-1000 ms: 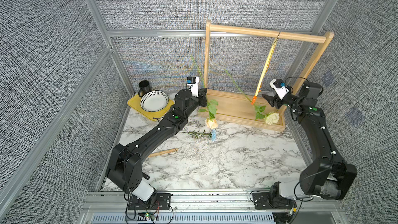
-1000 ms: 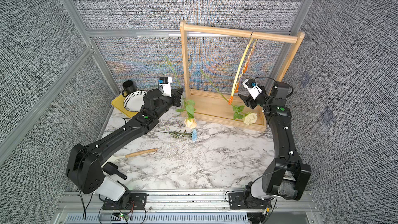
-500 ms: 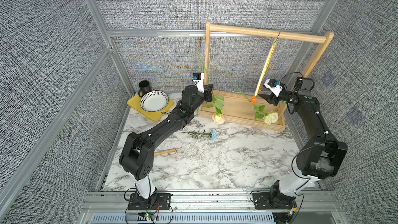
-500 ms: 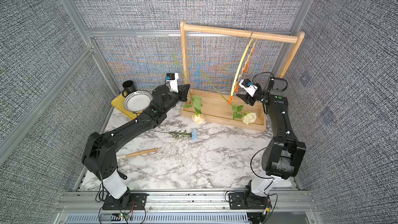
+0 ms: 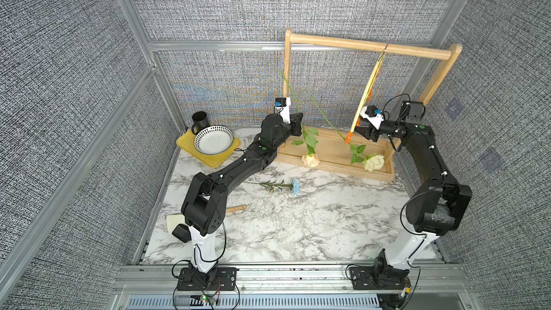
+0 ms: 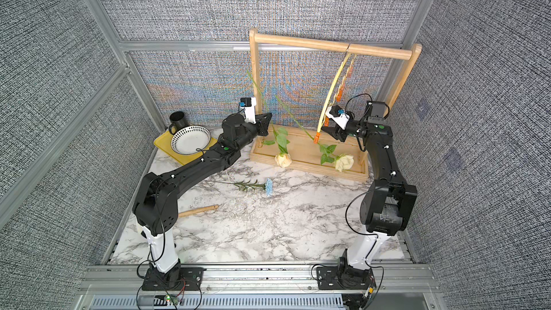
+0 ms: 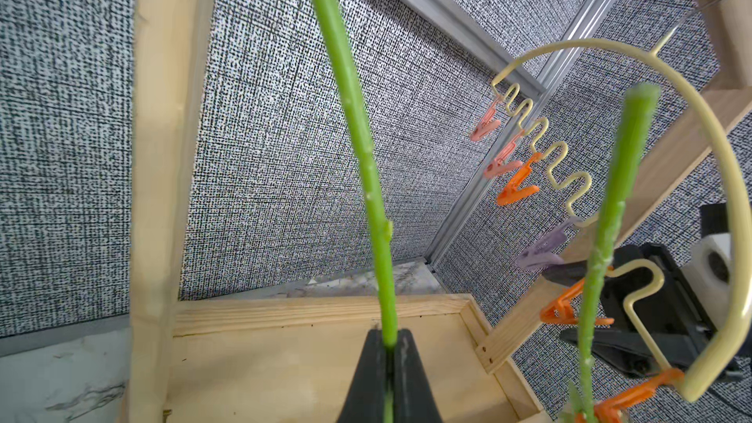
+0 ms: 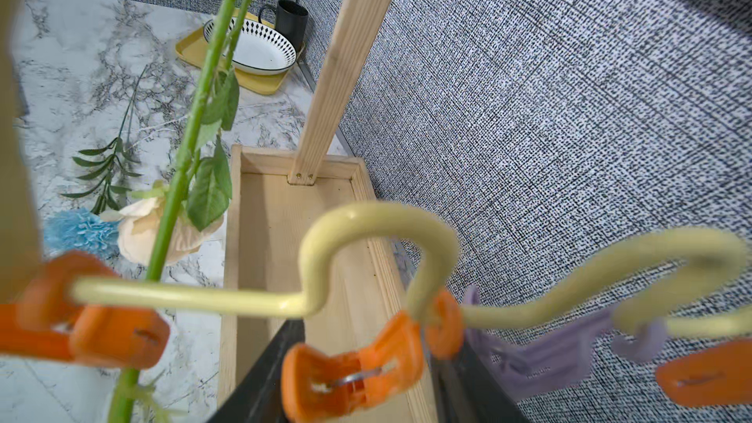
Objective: Dry the flowers on a clothes hanger
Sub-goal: Open the clamp at the hanger.
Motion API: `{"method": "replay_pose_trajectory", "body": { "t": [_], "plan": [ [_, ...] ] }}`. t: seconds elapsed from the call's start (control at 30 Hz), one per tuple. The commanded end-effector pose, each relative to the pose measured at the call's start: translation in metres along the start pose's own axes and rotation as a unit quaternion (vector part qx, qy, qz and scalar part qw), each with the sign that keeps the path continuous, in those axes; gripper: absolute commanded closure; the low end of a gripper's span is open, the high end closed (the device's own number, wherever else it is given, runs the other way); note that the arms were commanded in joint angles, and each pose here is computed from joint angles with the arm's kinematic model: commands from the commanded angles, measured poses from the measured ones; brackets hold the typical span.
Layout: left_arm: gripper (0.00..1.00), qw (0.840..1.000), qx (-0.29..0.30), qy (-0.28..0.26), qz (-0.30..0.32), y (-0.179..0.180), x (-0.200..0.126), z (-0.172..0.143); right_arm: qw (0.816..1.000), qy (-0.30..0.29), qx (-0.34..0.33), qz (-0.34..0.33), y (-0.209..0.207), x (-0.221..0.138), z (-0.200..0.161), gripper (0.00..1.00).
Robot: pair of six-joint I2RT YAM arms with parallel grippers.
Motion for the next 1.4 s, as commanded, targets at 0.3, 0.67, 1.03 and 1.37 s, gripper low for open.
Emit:
{"method": "replay_pose_trajectory", "body": {
  "t": [0.3,0.67,1.03,1.37],
  "plan": [
    [0.98,0.999,-0.015,-0.02,-0.031,-0.009,0.016,0.006,1.0,-0.024,0.005,0.016,0.002,-0.003,0.01,0.58],
    [0.98,0.999,-0.04,-0.007,-0.035,-0.001,0.034,-0.015,0.999,-0.032,0.01,0.017,0.004,-0.004,0.015,0.65],
    [0.98,0.994,-0.097,-0.026,-0.046,0.004,0.046,-0.02,0.997,-0.053,0.05,0.036,0.01,0.008,0.024,0.72],
    [0.98,0.988,-0.144,-0.034,-0.05,0.006,0.055,-0.022,0.993,-0.078,0.071,0.053,0.019,0.017,0.035,0.74]
  ]
}}
Point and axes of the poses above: each gripper's point midway between its finger pads, its own x axis out along the fingers, its own y axis along the line the jaws close on, z = x × y, the point moved 6 cm from there along -x, back along the fingers, and after that the axes turned 1 degree about -x, right-handed, at the moved point
